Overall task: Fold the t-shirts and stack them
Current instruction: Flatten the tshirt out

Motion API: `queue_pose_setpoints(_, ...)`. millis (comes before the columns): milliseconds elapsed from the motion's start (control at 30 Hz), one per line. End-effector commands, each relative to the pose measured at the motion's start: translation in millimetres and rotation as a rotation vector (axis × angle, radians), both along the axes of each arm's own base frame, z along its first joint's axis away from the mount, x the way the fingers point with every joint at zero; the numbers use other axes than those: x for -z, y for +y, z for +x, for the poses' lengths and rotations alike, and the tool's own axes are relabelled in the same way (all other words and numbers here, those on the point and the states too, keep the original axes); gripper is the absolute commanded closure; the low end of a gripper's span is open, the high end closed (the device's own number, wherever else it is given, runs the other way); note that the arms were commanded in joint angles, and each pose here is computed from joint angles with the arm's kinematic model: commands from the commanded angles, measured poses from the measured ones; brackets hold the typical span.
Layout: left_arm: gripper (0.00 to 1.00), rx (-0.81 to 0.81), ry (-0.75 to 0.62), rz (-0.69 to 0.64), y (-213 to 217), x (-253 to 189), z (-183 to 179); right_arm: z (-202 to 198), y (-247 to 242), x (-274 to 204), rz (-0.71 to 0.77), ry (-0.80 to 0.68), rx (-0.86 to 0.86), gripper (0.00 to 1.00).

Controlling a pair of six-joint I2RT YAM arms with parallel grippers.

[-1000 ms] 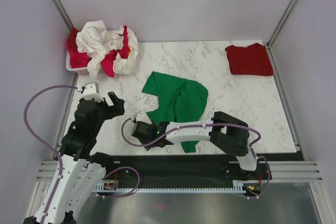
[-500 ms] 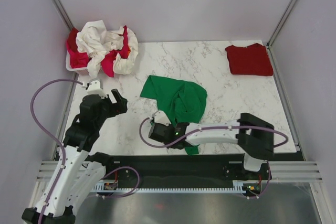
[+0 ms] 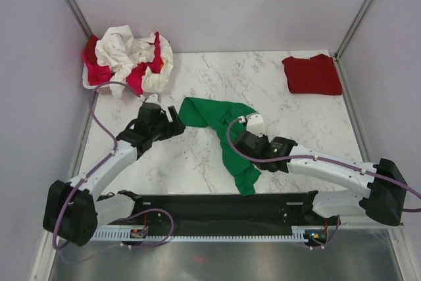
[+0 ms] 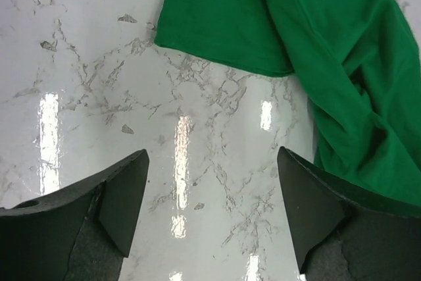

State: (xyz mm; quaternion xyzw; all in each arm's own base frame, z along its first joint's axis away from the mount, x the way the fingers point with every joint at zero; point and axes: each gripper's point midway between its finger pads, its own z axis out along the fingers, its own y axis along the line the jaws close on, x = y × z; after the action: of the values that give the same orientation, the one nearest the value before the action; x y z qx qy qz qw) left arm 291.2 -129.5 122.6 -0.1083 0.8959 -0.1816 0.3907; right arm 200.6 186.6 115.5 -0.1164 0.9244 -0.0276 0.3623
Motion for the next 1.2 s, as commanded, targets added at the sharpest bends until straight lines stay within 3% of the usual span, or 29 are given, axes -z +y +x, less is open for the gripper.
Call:
queue_pose_setpoints(0,0.14,-0.03,-0.038,-0.055,-13,0,28,6,-17,-14,0.006,-0.046,0.05,1.0)
queue_pose_setpoints(133,0.16,-0.057,-0.097,0.094,1,4,67,10,-22,-27,0.029,-0.065,0.058,1.0)
queue_pose_setpoints(467,0.29,-0.039,-0.017,0.153,-5,49,101,10,-33,-39,0.056,-0.075,0.062,1.0)
queue_pose_setpoints(700,0.37,-0.048,0.034,0.121,-8,71,91,14,-38,-44,0.054,-0.079,0.069,1.0)
queue_pose_setpoints(833,0.49,-0.023,0.092,0.103,-14,90,82,17,-38,-46,0.048,-0.077,0.07,1.0)
queue_pose_setpoints(1100,0.43,-0.016,0.157,0.062,-18,106,51,24,-40,-48,0.042,-0.075,0.087,1.0)
queue_pose_setpoints(1167,0.55,0.006,0.166,0.061,-20,113,47,25,-39,-46,0.041,-0.073,0.089,1.0)
